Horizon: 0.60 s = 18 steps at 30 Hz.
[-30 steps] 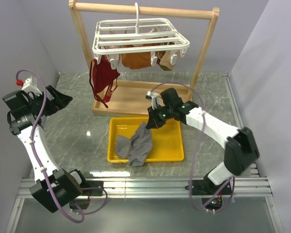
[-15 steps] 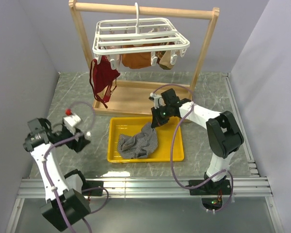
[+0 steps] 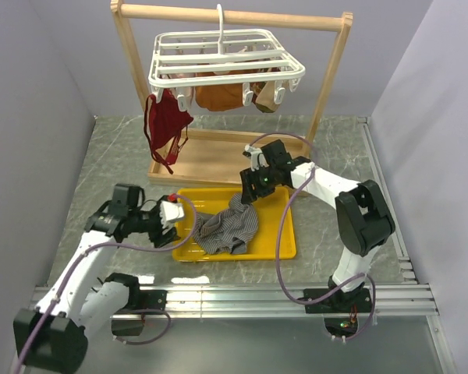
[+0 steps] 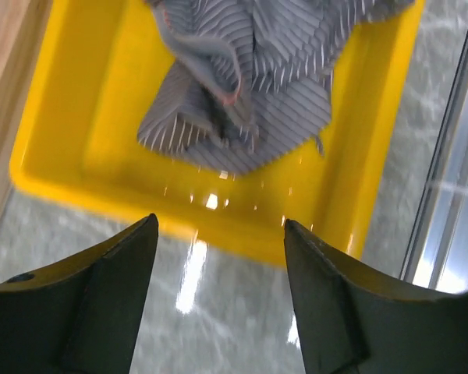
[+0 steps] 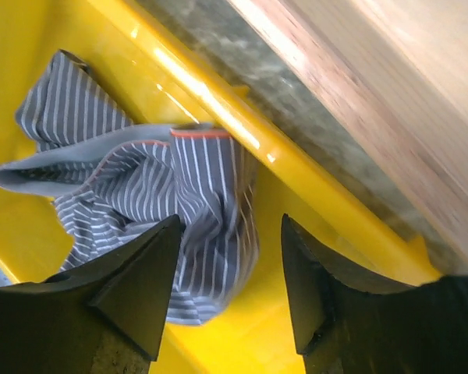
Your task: Clip the underwear to the hanger
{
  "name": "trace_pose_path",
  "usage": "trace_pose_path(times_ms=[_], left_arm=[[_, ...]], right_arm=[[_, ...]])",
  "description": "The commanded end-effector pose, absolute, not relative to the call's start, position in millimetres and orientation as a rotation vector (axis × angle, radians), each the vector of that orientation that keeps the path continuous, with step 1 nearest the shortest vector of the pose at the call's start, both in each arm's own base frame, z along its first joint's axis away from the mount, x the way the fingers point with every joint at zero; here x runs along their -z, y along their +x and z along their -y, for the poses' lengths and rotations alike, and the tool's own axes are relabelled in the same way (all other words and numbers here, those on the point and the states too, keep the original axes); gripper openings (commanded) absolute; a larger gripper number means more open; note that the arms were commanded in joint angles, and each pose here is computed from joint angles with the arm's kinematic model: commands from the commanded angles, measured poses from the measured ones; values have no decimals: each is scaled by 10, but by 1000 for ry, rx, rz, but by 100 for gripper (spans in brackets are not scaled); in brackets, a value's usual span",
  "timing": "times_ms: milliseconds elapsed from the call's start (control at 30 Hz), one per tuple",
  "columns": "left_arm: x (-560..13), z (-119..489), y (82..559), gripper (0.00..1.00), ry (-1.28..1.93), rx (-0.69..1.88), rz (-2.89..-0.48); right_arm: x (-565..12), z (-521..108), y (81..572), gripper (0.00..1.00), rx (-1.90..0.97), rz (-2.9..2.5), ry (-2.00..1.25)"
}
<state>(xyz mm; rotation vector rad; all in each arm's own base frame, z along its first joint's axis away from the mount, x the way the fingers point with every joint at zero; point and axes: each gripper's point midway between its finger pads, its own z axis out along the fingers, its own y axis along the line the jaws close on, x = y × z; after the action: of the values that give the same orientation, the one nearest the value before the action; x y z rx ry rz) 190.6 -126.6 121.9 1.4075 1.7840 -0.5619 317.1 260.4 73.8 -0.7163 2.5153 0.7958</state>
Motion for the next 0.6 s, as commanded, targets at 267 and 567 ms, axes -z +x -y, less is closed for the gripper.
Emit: trace_pose_path(times_ms=[267, 567], left_arm=[[-1172, 2030, 2207, 67, 1352, 651, -1808], [-918, 2267, 2127, 62, 1426, 648, -1865]], right_arm=[[-1396, -2313, 3180, 59, -624, -2401, -607], [-1557, -2414, 2974, 53, -763, -2343, -660]])
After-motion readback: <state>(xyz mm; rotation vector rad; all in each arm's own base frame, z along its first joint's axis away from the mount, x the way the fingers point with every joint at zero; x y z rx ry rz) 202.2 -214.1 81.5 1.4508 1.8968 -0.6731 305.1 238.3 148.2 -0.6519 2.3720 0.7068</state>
